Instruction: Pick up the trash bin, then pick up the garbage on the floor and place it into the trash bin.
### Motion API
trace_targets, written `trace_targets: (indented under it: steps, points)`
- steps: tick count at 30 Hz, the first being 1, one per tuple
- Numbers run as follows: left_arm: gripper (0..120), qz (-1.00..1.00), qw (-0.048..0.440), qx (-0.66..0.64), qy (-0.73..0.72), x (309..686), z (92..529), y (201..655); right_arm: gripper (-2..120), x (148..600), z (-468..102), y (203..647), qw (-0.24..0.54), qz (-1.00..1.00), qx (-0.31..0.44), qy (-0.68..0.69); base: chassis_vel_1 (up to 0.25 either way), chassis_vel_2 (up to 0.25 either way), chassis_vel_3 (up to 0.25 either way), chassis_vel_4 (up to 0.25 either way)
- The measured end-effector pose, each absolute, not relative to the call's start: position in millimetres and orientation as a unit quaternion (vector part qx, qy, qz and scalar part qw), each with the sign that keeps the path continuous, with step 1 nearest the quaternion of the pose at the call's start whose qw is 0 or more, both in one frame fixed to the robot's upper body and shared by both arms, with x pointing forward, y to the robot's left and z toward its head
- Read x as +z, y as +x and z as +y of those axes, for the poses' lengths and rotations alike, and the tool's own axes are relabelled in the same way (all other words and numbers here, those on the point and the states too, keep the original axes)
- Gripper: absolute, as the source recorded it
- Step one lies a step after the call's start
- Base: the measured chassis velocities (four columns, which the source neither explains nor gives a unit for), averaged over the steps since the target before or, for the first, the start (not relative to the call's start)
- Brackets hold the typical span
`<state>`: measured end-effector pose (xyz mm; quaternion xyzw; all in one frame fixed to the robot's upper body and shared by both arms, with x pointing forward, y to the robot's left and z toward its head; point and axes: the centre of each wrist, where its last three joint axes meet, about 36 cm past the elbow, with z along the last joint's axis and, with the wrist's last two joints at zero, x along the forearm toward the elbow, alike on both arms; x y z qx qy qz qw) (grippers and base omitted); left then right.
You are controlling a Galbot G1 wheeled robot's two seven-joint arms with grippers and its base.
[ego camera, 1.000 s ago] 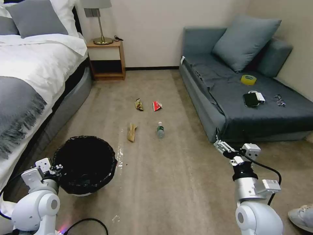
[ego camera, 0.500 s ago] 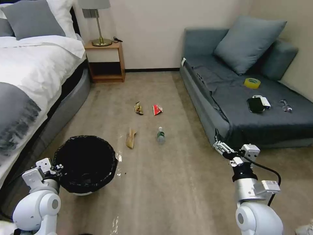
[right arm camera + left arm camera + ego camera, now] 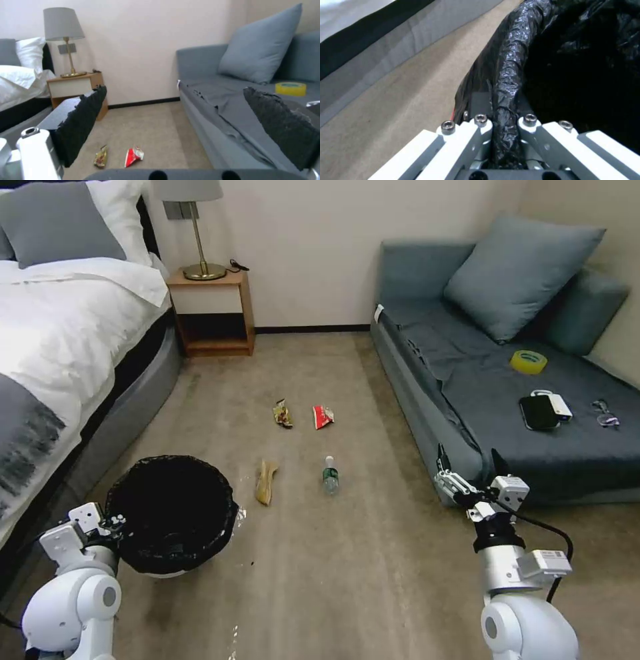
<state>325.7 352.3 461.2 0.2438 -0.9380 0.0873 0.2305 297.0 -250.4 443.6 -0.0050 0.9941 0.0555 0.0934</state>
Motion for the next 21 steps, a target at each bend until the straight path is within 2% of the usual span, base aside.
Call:
trace_targets:
  steps: [21]
  points:
    - [3,-0.938,0.218,0.093,0.254,467.0,360.1,323.8,100,443.1,-249.1,296.9,0.092,0.994,0.051,-0.014,-0.135,0.136,0.130,-0.139]
